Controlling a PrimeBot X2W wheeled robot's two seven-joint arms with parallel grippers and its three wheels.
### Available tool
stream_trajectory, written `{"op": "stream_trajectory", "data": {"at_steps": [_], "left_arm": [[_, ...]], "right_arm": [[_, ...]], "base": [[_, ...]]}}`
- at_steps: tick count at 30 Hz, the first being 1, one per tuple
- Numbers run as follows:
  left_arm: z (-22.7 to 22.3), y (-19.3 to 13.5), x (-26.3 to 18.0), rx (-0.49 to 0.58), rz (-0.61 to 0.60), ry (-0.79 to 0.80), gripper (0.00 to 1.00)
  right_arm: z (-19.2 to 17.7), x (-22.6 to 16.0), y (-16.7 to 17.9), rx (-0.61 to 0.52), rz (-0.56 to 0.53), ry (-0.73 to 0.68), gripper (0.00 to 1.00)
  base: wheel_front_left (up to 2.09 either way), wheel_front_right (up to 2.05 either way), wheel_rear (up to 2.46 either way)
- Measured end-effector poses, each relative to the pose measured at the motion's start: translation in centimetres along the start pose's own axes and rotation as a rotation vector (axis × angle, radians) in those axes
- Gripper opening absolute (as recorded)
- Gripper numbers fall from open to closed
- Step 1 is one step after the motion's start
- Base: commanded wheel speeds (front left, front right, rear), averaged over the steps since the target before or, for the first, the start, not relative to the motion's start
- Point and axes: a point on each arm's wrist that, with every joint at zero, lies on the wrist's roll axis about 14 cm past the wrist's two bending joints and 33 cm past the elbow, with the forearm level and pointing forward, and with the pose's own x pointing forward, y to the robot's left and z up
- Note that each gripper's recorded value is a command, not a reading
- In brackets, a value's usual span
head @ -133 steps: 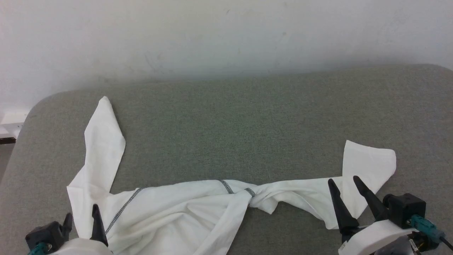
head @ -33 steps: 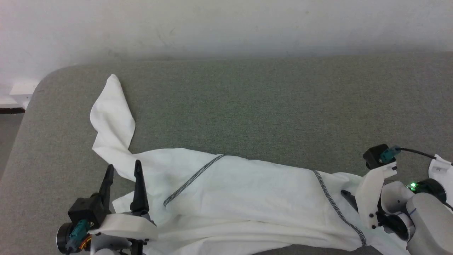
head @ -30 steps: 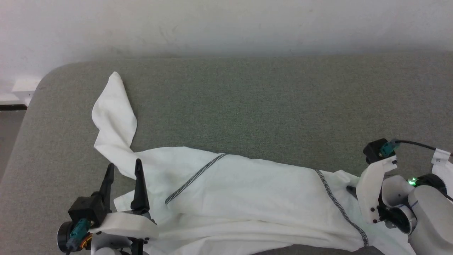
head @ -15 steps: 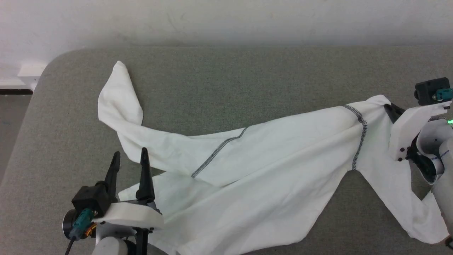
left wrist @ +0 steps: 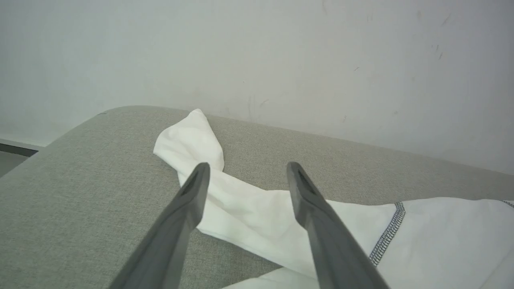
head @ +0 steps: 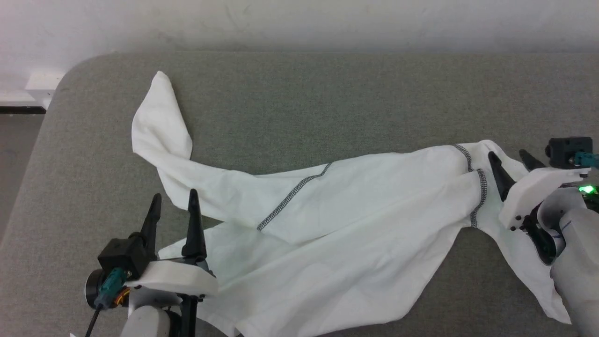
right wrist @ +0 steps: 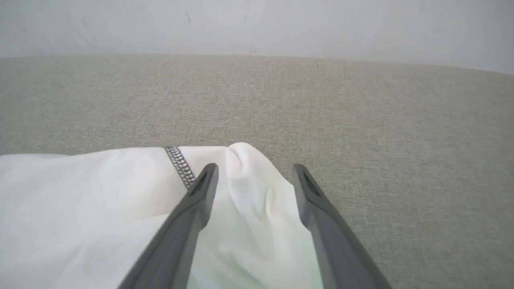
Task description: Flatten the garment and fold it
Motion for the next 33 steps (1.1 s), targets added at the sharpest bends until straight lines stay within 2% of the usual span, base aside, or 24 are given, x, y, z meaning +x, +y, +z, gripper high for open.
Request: {"op": "stream_trajectory", "data": {"at_steps": [3, 7, 14, 19, 25, 28, 33], "left_arm": [[0.5, -0.1, -0.2, -0.002, -0.008, -0.012, 1.00], [1.4, -0.1, -0.5, 0.003, -0.016, -0.035, 1.00], [2.7, -1.4, -0.6, 0.026, -0.089, -0.025, 1.00], [4.2, -5.1, 1.5, 0.050, -0.231, -0.006, 1.00], [5.8, -10.6, 5.6, 0.115, -0.404, 0.043, 1.00], [4.0, -12.3, 7.3, 0.158, -0.454, 0.138, 1.00], [-2.1, -12.7, 8.5, 0.252, -0.486, 0.391, 1.00]], "right_arm": [[1.9, -0.9, -0.3, 0.000, -0.010, -0.120, 1.00], [2.4, -2.9, -0.2, -0.004, -0.012, -0.194, 1.00], [3.8, -7.5, 2.4, 0.010, 0.032, -0.351, 1.00], [2.7, -10.8, 4.5, 0.027, 0.054, -0.396, 1.00], [3.7, -13.2, 6.1, 0.036, 0.068, -0.438, 1.00], [3.9, -13.7, 6.4, 0.053, 0.065, -0.438, 1.00], [3.9, -14.2, 6.2, 0.071, 0.049, -0.432, 1.00]], "base": [[0.00, 0.00, 0.00], [0.00, 0.00, 0.00], [0.00, 0.00, 0.00], [0.00, 0.00, 0.00], [0.00, 0.00, 0.00], [0.00, 0.00, 0.00], [0.00, 0.00, 0.00]]}}
